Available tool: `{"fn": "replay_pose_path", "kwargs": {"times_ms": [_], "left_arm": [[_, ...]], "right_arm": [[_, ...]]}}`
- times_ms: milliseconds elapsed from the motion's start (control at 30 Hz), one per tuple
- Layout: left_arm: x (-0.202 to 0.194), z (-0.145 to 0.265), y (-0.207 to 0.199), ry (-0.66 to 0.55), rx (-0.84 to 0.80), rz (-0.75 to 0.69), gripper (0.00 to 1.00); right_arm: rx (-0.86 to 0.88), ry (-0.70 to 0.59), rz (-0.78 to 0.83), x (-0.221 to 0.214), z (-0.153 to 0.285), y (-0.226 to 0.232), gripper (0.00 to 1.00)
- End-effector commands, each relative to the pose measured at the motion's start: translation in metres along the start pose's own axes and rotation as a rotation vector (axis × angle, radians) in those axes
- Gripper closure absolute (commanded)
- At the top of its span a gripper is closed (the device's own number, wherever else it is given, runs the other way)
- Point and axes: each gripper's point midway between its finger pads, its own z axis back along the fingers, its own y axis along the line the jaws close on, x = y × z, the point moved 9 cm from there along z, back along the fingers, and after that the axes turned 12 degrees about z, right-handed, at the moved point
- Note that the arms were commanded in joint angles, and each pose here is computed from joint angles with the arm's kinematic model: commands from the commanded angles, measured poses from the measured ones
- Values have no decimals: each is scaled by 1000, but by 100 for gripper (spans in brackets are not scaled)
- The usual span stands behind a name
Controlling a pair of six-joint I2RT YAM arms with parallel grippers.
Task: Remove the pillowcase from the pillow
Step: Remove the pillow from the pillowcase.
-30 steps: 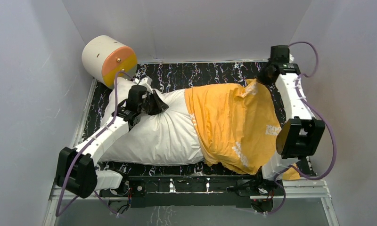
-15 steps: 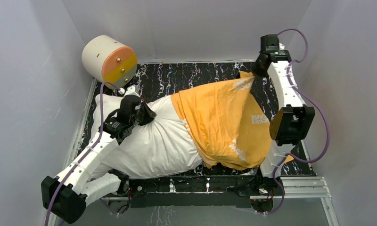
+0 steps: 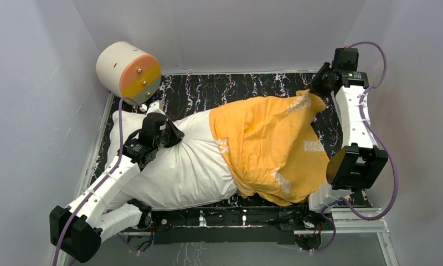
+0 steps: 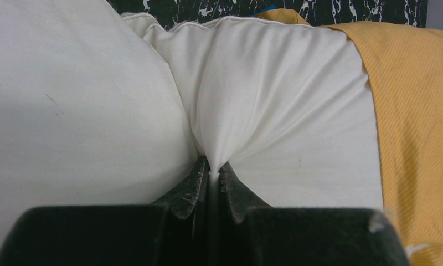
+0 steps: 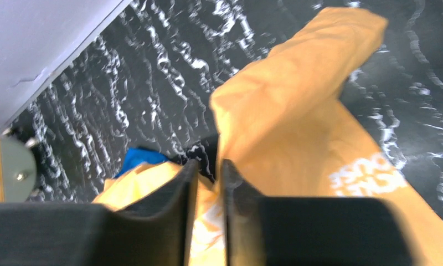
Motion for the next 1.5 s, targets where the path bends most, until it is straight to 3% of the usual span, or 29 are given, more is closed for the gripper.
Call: {"fn": "replay_pose_path", "kwargs": {"times_ms": [0,100,167,367,400,433,467,733,833,933,1033,1133,1233,1433,1467], "left_arm": [[-19,2,37,78,182,-64,100],[-19,3,36,86,174,-68,100],[-19,2,35,92,169,-68,100],[-19,4,33,103,150,-71,100],[-19,5,33,105,147,-74,100],[-19,6,33,104,142,-76,100],[-19,7,33,105,140,-77,100],[-21,4,31,126,129,-68,100],[-21,4,31,125,130,-65,100],[-20,7,34,103,153,-64,100],[-19,11,40,68,182,-63,100],[-17,15,45,33,216,-47,100],[-17,18,50,-16,225,-25,100],[-19,18,53,-28,230,-9,100],[-19,18,53,-24,228,-10,100]], "right_arm": [[268,16,-15,-20,10,24,55],[386,135,49,-44,5,46,49],[358,192,82,-60,-4,61,47],[327,250,-93,-85,-30,68,41],[348,243,-114,-86,-33,71,33],[374,241,-128,-87,-36,73,5],[389,249,-138,-88,-39,74,2],[298,297,-247,-99,-64,71,1],[338,334,-287,-107,-78,73,9],[314,330,-273,-104,-83,71,32],[238,242,-224,-89,-78,68,46],[132,118,-142,-69,-67,60,77],[119,58,-81,-56,-57,55,97],[152,57,-52,-42,-48,55,100],[166,68,-58,-44,-47,55,95]]}}
